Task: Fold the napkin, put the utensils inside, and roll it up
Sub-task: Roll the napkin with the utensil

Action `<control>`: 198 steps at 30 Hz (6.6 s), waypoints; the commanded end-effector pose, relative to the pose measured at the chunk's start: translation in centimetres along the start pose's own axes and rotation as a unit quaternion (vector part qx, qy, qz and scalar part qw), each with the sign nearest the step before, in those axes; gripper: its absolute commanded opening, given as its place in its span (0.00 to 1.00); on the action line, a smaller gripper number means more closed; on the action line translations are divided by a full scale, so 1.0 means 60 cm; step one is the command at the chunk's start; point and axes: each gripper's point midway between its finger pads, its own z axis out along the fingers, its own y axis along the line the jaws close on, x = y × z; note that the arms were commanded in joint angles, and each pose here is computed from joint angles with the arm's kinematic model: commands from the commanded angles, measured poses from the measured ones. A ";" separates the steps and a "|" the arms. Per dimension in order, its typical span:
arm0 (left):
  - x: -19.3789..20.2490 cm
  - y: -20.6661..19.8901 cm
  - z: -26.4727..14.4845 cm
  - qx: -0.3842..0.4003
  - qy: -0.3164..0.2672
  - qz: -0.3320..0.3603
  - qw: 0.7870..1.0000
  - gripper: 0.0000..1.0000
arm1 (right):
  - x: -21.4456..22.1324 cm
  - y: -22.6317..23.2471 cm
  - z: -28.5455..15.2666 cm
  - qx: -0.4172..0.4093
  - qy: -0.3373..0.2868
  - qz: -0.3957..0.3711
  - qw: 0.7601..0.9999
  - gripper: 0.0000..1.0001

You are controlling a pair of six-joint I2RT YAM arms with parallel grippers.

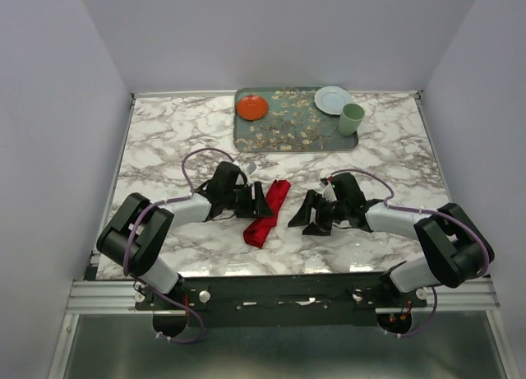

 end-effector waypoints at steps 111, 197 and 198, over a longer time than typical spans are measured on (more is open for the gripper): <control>0.008 -0.066 0.010 -0.284 -0.013 0.285 0.916 0.93 | 0.000 -0.048 0.067 0.006 0.028 0.016 0.999 0.41; -0.235 0.327 -0.102 -0.523 -0.113 -0.166 0.829 0.47 | -0.063 -0.027 -0.036 -0.055 -0.006 -0.033 0.998 0.50; -0.251 0.325 -0.101 -0.517 -0.121 -0.170 0.830 0.48 | -0.062 -0.028 -0.036 -0.055 -0.005 -0.031 0.998 0.50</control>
